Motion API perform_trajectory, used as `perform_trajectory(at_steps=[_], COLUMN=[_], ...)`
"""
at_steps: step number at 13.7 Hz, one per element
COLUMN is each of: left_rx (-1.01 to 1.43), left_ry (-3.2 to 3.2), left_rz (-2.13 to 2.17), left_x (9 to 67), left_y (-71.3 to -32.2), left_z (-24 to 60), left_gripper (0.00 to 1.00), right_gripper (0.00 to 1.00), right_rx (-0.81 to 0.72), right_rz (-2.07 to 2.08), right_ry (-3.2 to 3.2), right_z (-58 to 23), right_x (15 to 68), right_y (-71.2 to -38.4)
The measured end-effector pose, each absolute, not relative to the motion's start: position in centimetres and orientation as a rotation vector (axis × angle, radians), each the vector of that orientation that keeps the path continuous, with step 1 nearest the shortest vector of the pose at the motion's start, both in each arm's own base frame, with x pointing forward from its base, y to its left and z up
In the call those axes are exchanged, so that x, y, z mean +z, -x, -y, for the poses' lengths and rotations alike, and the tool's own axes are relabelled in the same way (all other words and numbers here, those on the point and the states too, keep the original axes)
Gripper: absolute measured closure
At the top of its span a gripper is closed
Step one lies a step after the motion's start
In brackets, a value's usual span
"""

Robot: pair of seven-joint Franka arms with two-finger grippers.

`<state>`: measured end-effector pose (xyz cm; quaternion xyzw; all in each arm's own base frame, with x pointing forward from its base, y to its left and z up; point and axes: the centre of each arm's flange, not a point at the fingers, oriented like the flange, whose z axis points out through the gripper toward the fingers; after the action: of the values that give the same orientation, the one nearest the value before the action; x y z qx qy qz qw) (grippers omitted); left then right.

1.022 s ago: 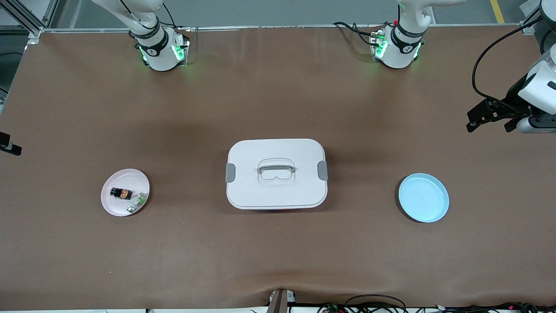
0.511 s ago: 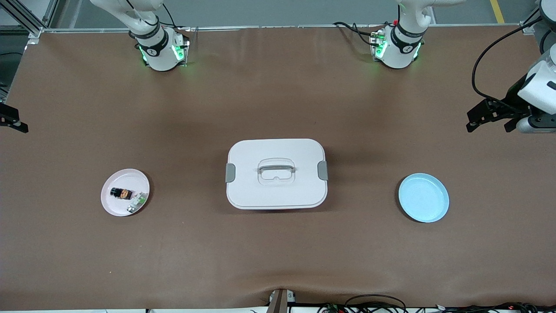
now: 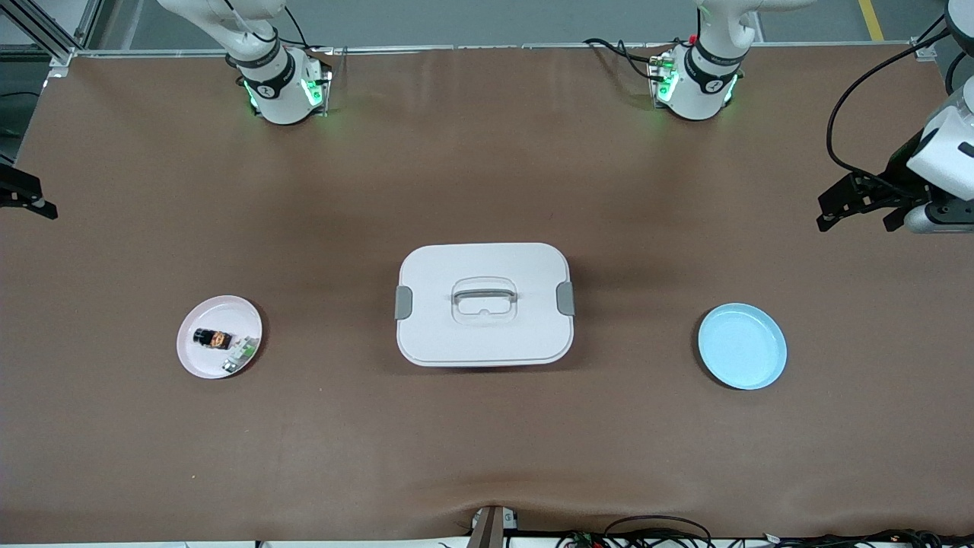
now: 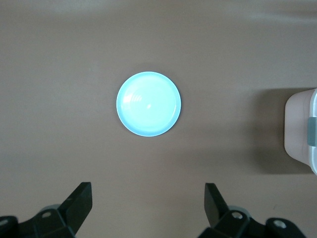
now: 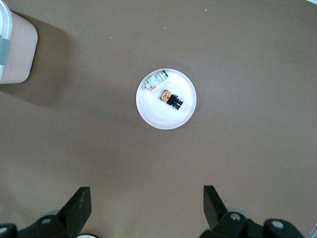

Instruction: Transfer orange switch to right arm and place

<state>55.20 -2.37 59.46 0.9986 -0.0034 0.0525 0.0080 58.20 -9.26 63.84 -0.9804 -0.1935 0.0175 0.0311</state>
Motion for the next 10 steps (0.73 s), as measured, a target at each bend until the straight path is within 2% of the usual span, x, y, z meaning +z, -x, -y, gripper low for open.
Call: perform_trajectory(at_steps=[7,10], left_rx=[0.163,0.088], left_ry=[-3.121,-3.126], left_rz=[0.01,0.011], left_x=[59.4,59.1], left_y=[-55.2,-55.0], left_z=[2.4,2.4], left_gripper=[0.0,0.0], right_gripper=[0.0,0.0], right_rx=[0.003,0.001], right_rz=[0.618,0.473], right_ry=[3.03,3.056], right_z=[8.4,8.3], right_x=[63.0,63.2], right_y=[-57.6,-57.0])
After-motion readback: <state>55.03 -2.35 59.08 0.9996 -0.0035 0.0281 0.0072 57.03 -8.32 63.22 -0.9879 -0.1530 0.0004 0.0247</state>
